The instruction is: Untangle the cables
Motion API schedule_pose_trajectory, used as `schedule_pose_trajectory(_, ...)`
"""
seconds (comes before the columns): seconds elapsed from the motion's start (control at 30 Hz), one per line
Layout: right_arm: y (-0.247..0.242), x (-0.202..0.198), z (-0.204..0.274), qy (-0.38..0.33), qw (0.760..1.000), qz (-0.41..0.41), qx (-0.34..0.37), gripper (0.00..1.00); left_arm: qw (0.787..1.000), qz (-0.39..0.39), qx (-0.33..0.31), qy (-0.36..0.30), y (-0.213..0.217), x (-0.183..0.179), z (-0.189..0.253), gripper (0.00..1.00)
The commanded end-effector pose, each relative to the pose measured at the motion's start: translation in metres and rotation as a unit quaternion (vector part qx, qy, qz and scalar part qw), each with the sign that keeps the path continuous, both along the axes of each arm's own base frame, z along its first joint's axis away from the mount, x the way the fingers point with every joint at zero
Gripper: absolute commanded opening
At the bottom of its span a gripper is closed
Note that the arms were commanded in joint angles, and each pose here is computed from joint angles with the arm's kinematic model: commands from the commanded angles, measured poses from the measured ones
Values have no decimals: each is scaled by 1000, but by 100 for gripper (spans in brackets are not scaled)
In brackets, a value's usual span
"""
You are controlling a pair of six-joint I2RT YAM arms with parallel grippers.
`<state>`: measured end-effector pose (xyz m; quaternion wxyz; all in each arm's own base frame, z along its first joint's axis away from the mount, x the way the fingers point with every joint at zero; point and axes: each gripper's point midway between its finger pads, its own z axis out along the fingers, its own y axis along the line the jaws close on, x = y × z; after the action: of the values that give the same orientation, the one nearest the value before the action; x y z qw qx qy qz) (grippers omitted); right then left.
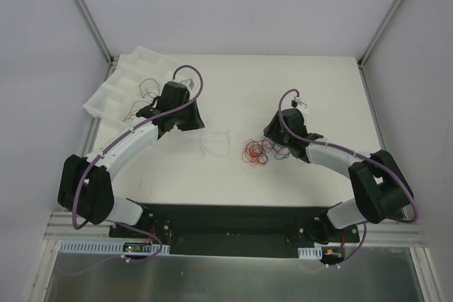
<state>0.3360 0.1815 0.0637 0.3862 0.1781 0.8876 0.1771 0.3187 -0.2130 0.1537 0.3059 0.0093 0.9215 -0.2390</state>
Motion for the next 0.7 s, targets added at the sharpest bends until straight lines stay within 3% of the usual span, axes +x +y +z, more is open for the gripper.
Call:
schedule_pose_trajectory(0.0,8,6,5,-11,1000,15,10,52,995,55,-75,29,17,6,-13,13)
schedule_pose_trajectory(0.13,10,6,4,-7,1000,19,13,52,994,17,-88,69,7,4,-35,26)
schedule_pose_trajectory(0.2,9,6,4,-7,1000,19,14,52,994,20,-81,67,9,7,-41,44)
schedule_pose_trajectory(0.4,10,7,3,-7,1000,21,18,52,997,-9,-64,48,5,9,-44,86)
schedule_pose_trajectory(0.5,12,7,1,-2,999,26,21,52,998,-14,-48,50,1,13,-48,90)
schedule_pose_trajectory(0.67,15,8,0,0,999,30,25,52,998,-5,5,59,-1,27,-66,89)
